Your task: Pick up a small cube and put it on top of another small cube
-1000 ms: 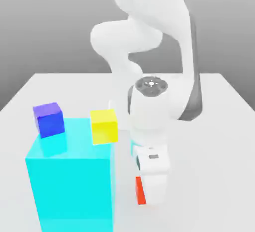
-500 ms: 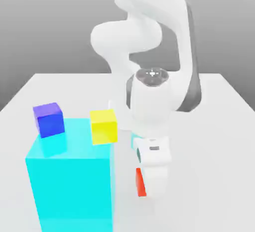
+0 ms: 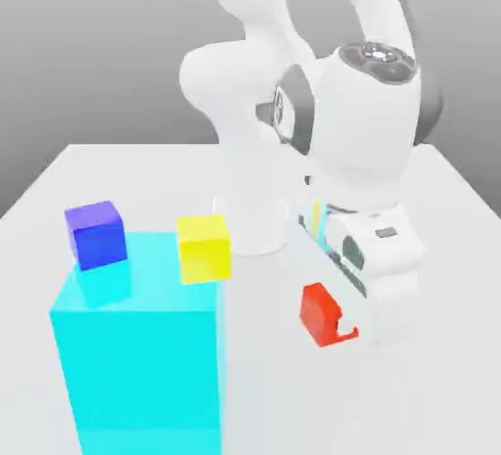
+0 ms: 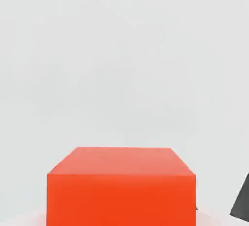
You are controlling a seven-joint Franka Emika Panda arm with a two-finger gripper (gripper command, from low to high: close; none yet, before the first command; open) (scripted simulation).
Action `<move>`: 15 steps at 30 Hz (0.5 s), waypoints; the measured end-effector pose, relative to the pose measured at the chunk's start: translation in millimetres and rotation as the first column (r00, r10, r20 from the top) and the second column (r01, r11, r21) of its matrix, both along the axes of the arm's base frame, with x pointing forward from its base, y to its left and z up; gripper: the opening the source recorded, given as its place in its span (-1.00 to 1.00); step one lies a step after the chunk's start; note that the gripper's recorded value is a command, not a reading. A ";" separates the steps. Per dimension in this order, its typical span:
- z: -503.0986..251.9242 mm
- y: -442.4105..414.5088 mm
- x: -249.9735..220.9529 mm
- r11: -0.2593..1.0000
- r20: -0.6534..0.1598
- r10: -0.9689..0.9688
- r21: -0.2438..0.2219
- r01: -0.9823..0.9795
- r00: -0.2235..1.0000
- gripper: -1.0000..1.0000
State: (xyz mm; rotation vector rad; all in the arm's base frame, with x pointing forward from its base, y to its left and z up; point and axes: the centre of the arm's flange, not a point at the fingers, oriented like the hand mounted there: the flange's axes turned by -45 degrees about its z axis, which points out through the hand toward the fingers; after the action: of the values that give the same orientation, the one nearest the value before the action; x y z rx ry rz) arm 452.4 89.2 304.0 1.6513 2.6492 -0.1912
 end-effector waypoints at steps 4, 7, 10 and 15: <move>61.5 -34.5 16.0 0.996 0.009 0.053 -0.074 -0.052 0.999 -1.00; 101.0 -86.5 15.8 0.996 0.010 0.050 -0.074 -0.049 0.999 -1.00; 130.5 -151.6 2.1 0.999 0.013 0.029 -0.022 -0.028 1.000 -1.00; 162.5 -248.2 -41.1 0.996 0.042 0.000 0.085 -0.004 0.999 -1.00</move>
State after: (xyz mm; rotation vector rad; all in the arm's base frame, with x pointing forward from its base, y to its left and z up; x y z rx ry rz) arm 411.3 -159.0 466.5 1.6569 2.6633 -0.0440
